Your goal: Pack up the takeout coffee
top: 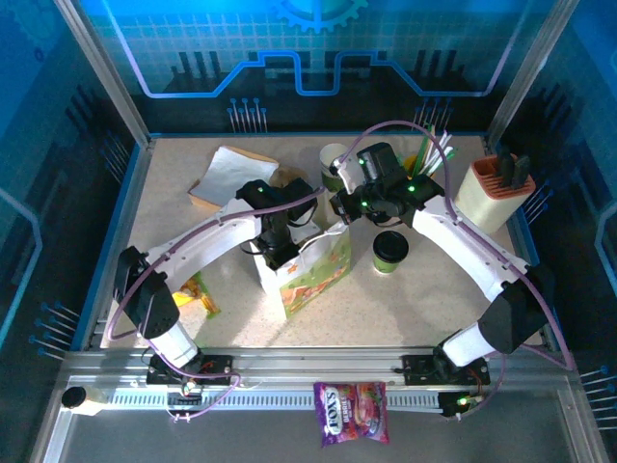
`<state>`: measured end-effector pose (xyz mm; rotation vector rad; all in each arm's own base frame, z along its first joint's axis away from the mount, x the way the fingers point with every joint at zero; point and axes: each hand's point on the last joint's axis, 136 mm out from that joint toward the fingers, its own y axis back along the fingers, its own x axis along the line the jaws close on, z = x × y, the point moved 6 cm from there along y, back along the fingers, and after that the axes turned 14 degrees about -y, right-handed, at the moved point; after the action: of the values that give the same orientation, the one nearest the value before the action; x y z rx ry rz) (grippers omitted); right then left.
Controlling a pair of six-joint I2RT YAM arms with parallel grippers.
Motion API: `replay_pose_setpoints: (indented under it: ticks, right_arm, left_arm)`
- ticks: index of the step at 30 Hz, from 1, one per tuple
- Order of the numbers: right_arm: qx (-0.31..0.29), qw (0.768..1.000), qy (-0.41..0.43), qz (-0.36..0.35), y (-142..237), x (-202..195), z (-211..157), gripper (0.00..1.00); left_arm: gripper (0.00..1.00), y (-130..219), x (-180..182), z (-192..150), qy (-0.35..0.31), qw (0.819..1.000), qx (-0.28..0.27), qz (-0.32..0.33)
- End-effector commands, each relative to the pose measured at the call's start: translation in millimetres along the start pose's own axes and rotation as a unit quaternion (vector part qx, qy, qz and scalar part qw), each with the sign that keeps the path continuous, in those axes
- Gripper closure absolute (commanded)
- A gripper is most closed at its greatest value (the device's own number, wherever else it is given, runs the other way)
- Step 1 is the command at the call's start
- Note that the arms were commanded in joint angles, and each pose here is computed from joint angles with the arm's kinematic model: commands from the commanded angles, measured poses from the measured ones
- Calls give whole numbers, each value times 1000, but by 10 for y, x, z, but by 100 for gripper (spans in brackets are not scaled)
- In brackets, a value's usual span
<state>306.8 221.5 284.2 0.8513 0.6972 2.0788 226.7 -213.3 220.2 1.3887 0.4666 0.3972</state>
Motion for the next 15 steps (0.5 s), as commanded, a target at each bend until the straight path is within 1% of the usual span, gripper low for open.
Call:
replay_pose_setpoints:
  ticks: [1, 15]
  right_arm:
    - [22, 1000, -3, -3, -97, -30, -72, 94]
    - [21, 1000, -4, -2, -95, -31, -80, 94]
  left_arm:
    - [44, -88, 2, -24, 1, 1000, 9, -16]
    - [45, -186, 20, -30, 7, 1000, 20, -23]
